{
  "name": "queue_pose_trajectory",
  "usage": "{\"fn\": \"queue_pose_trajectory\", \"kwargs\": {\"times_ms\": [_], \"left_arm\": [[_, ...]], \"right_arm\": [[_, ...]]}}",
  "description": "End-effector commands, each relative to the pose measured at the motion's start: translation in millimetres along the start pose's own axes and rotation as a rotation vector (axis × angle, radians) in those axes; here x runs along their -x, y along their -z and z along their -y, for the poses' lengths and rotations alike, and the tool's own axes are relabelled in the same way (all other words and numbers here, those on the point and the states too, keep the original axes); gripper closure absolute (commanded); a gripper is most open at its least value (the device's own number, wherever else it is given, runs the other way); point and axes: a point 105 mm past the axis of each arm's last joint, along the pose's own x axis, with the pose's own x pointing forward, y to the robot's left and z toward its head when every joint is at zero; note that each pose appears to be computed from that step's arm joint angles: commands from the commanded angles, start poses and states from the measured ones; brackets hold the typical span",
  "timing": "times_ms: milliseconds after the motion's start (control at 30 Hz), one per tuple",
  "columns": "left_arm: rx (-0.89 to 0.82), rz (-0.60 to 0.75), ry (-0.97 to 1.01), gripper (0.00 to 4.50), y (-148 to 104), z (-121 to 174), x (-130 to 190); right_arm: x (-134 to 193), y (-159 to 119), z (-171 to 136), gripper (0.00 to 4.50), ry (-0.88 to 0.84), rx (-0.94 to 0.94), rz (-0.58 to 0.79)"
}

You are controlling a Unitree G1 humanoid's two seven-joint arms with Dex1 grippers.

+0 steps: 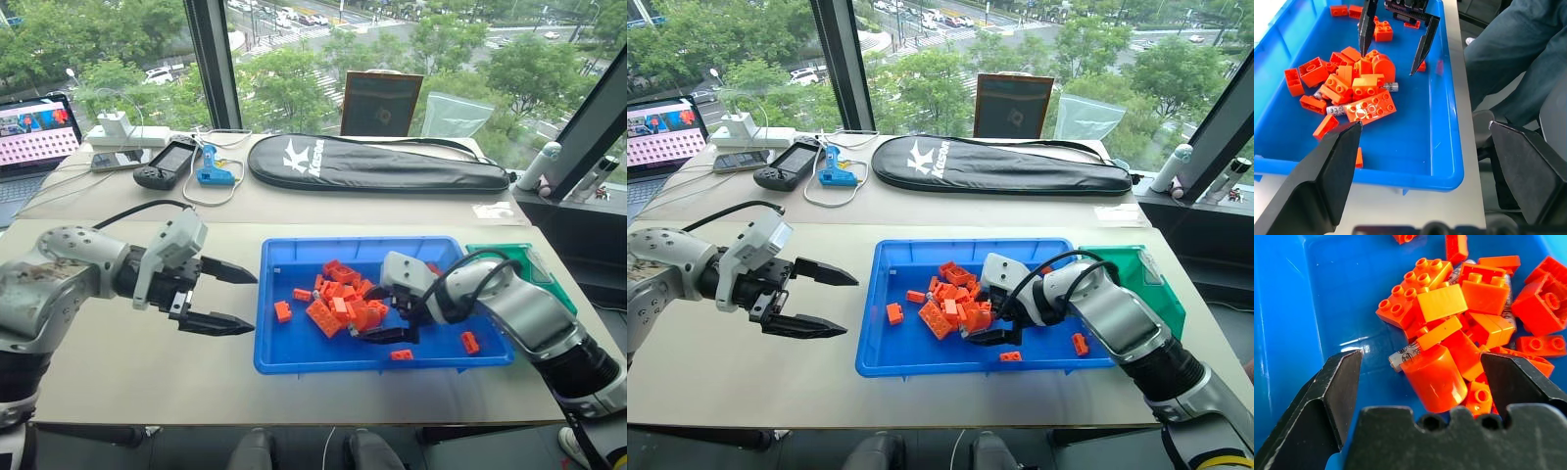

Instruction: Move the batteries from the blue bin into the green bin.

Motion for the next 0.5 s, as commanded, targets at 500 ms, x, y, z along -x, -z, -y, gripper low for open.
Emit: {"fn": "queue_pose_trajectory", "kwargs": {"times_ms": [500], "left_arm": [[-0.081, 0.025, 0.016, 0.0, -7, -9, -8]], "right_arm": [[90, -4, 26, 4.44, 0.203, -0.018, -0.047]]}}
